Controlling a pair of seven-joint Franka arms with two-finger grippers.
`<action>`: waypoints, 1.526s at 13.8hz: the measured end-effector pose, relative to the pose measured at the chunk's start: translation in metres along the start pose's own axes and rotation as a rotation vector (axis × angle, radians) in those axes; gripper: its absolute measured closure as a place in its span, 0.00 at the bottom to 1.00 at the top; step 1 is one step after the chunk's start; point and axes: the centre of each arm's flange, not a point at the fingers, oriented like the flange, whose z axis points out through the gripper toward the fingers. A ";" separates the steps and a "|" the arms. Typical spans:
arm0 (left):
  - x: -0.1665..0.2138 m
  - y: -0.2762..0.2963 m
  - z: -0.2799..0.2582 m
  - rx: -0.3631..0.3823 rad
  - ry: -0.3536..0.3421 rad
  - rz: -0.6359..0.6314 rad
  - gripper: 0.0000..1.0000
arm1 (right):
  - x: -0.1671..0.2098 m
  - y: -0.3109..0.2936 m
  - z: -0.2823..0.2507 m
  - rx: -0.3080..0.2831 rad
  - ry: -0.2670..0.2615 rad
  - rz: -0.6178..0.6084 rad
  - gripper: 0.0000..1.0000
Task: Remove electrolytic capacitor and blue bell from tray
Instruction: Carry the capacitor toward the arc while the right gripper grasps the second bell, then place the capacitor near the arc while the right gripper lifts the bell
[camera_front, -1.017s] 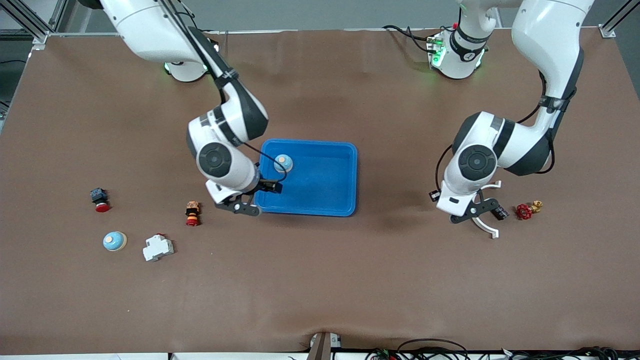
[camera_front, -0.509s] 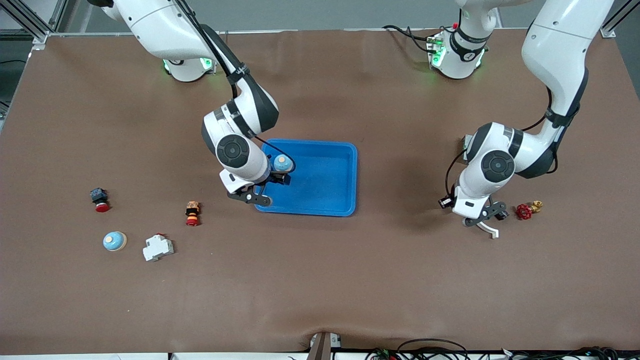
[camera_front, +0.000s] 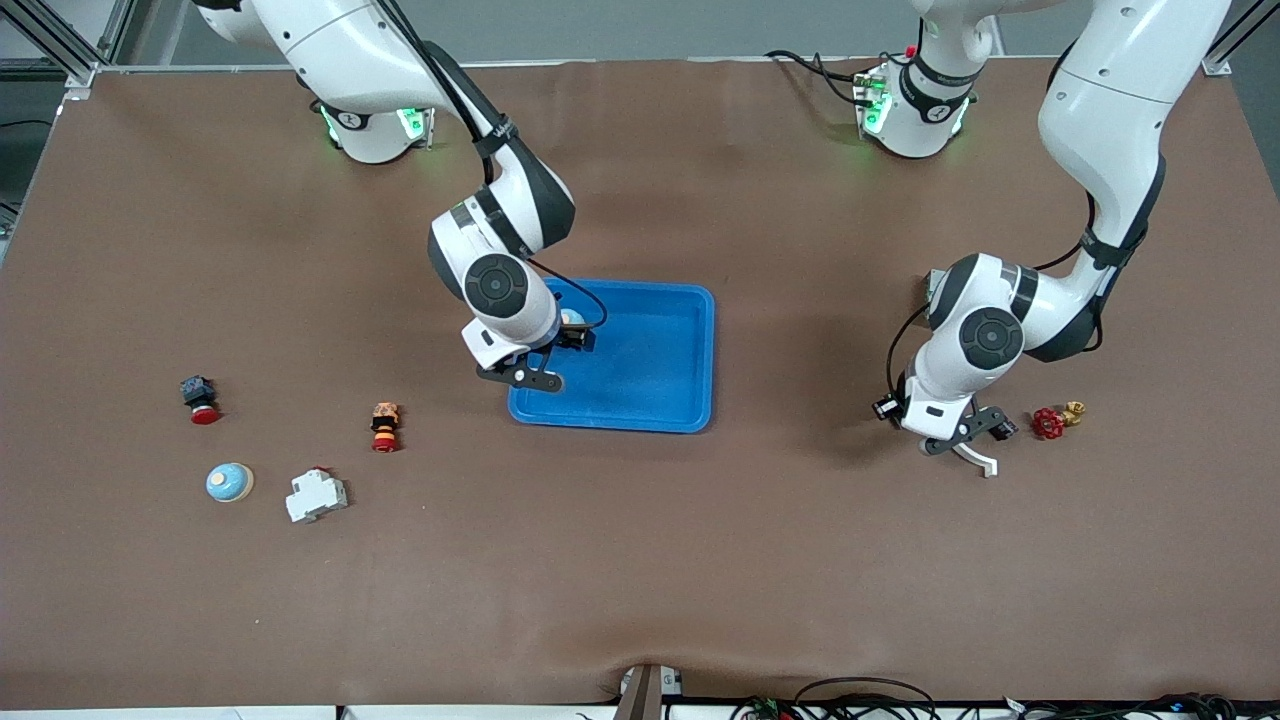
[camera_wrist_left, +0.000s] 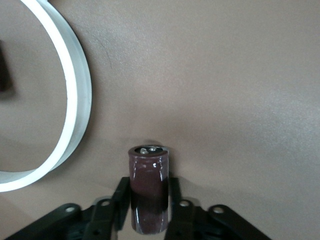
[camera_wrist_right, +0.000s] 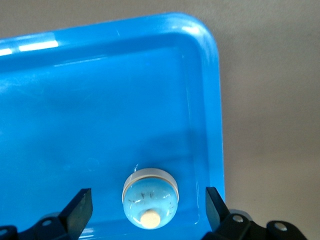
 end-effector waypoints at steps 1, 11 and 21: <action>0.002 -0.001 -0.002 -0.003 0.005 -0.006 0.44 | -0.002 0.000 0.001 0.000 0.001 -0.002 0.00; 0.028 0.022 -0.119 -0.010 0.101 -0.010 0.00 | -0.032 -0.006 0.033 0.037 0.047 -0.016 0.00; 0.055 0.037 -0.239 0.050 0.095 0.084 0.00 | -0.041 -0.002 0.046 0.028 0.040 -0.013 0.00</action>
